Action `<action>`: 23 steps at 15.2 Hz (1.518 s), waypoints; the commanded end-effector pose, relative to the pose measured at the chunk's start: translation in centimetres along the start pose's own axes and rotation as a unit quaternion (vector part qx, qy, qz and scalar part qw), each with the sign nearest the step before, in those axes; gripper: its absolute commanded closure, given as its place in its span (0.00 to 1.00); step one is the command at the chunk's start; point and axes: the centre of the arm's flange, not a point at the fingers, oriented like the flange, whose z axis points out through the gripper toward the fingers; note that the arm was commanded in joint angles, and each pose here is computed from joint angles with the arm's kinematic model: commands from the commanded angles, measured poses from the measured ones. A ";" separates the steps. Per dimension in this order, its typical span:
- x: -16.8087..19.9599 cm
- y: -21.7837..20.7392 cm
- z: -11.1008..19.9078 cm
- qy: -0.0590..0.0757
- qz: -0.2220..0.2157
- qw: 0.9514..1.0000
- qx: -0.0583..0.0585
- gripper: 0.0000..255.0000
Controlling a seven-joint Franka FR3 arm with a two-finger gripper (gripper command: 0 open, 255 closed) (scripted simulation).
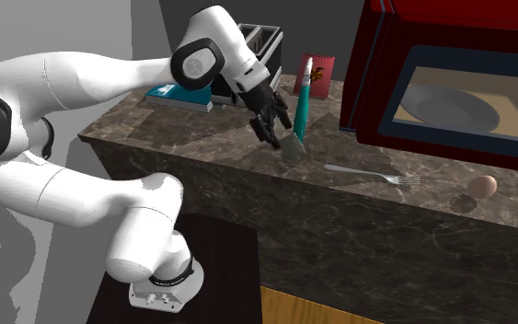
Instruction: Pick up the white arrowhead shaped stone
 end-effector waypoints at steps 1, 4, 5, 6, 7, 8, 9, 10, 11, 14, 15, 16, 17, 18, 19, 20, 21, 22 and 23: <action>-0.7 -0.1 0.7 0.003 0.003 1.000 0.000 0.00; -1.6 -0.1 2.0 0.003 0.003 1.000 0.000 0.00; -1.8 -0.1 2.2 0.003 0.003 1.000 0.000 0.00; -1.8 -0.1 2.2 0.003 0.003 1.000 0.000 0.00; -1.8 -0.1 2.2 0.003 0.003 1.000 0.000 0.00; -1.8 -0.2 2.2 0.003 0.003 1.000 0.000 1.00; -1.8 -0.2 2.2 0.003 0.003 1.000 0.000 1.00; -1.8 -0.2 2.2 0.003 0.003 1.000 0.000 1.00; -1.8 -0.2 2.2 0.003 0.003 1.000 0.000 1.00; -1.8 -0.2 2.2 0.003 0.003 1.000 0.000 1.00; -1.8 -0.2 2.2 0.003 0.003 1.000 0.000 1.00; -1.8 -0.2 2.2 0.003 0.003 1.000 0.000 1.00; -1.8 -0.1 2.2 0.003 0.003 1.000 0.000 1.00; -1.5 -0.1 1.8 0.003 0.003 1.000 0.000 1.00; -1.2 -0.1 1.4 0.003 0.003 1.000 0.000 1.00; -0.9 -0.1 0.9 0.003 0.003 1.000 0.000 1.00; -0.6 -0.1 0.5 0.003 0.003 1.000 0.000 1.00; -0.3 -0.1 0.1 0.003 0.003 1.000 0.000 1.00; 0.0 -0.1 -0.4 0.003 0.003 1.000 0.000 1.00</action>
